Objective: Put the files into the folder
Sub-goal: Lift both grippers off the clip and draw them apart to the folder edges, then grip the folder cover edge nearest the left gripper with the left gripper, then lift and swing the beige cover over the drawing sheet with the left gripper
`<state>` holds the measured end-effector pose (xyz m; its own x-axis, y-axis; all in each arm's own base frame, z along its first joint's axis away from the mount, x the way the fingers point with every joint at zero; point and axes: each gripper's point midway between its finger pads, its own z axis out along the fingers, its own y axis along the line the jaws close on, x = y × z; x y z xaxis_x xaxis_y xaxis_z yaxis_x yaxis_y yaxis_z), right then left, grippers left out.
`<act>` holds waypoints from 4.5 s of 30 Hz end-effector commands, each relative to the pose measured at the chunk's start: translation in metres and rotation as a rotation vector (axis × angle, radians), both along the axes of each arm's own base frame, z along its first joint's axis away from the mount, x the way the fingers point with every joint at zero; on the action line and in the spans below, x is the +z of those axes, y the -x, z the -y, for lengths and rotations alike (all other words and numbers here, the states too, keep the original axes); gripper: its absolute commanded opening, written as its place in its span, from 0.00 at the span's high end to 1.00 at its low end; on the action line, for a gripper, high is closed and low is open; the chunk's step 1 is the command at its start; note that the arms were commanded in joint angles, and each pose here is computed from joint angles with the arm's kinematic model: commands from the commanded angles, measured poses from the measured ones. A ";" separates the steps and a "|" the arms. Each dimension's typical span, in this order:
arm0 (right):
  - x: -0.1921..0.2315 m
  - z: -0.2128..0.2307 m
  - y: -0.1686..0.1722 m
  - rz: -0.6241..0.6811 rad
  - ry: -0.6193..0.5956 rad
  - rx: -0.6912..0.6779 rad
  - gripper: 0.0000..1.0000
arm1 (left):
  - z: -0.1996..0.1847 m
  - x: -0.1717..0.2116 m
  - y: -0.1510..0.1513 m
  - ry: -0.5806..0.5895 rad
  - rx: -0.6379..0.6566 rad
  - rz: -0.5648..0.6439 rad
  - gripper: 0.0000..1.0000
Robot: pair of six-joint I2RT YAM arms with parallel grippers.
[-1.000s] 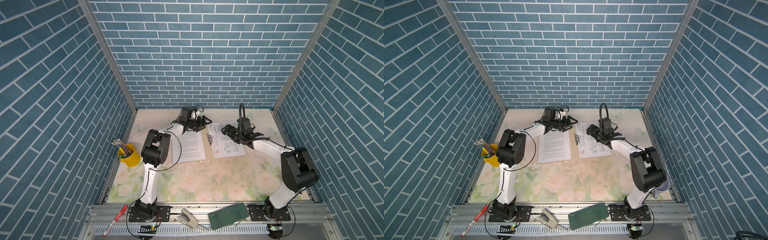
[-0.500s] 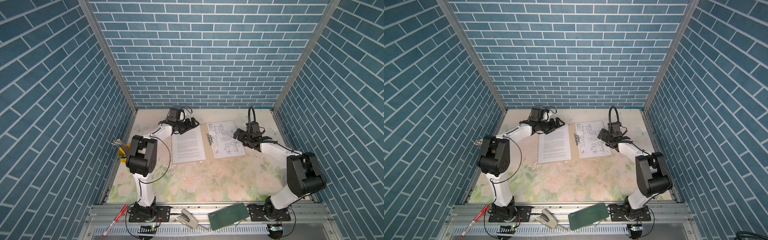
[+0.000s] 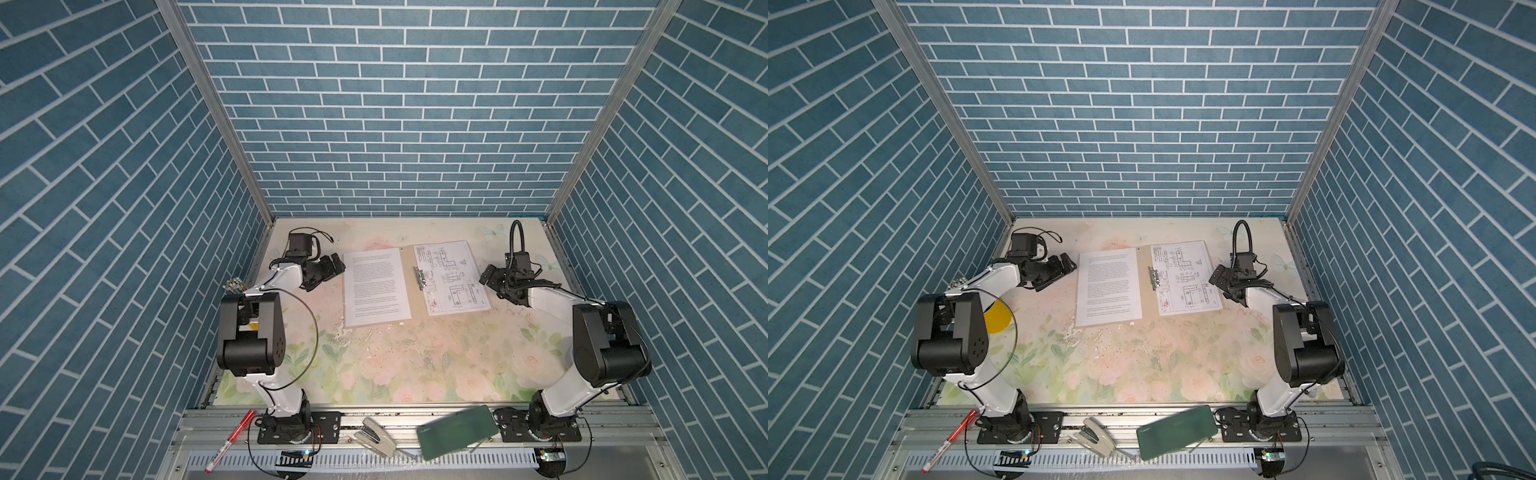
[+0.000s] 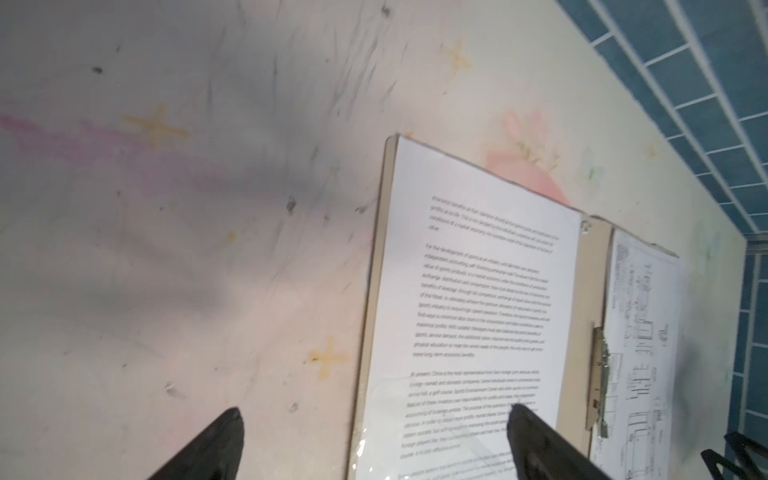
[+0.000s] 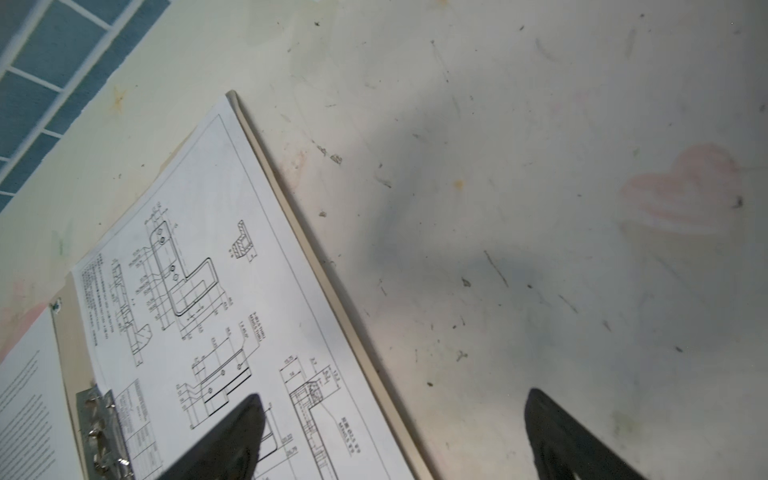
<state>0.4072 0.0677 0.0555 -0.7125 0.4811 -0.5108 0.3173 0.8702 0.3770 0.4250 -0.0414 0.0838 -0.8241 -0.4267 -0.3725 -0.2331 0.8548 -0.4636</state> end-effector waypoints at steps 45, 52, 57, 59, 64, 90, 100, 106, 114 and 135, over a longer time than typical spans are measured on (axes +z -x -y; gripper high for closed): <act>-0.057 -0.047 0.016 -0.129 -0.253 0.057 0.20 | 0.067 -0.066 0.066 0.330 -0.117 -0.210 0.00; -0.057 -0.052 0.018 -0.131 -0.262 0.060 0.21 | 0.074 -0.058 0.060 0.389 -0.109 -0.182 0.00; -0.056 -0.054 0.020 -0.133 -0.265 0.062 0.22 | 0.079 -0.041 0.051 0.461 -0.082 -0.129 0.00; -0.056 -0.055 0.020 -0.132 -0.265 0.062 0.23 | 0.082 -0.033 0.047 0.497 -0.069 -0.106 0.00; -0.057 -0.056 0.024 -0.139 -0.262 0.064 0.23 | 0.085 -0.014 0.038 0.564 -0.039 -0.046 0.00; -0.050 -0.072 0.022 -0.139 -0.213 0.087 0.26 | 0.082 0.062 0.017 0.560 -0.031 0.144 0.00; -0.050 -0.077 0.024 -0.139 -0.196 0.074 0.26 | 0.102 0.090 0.016 0.502 -0.090 0.169 0.00; -0.048 -0.081 0.024 -0.134 -0.190 0.075 0.27 | 0.111 0.108 0.018 0.447 -0.118 0.185 0.00; -0.046 -0.087 0.022 -0.128 -0.187 0.075 0.27 | 0.142 0.126 0.020 0.377 -0.187 0.191 0.00; -0.013 -0.071 0.033 -0.096 -0.117 0.065 0.26 | 0.282 0.167 0.033 0.358 -0.498 0.221 0.00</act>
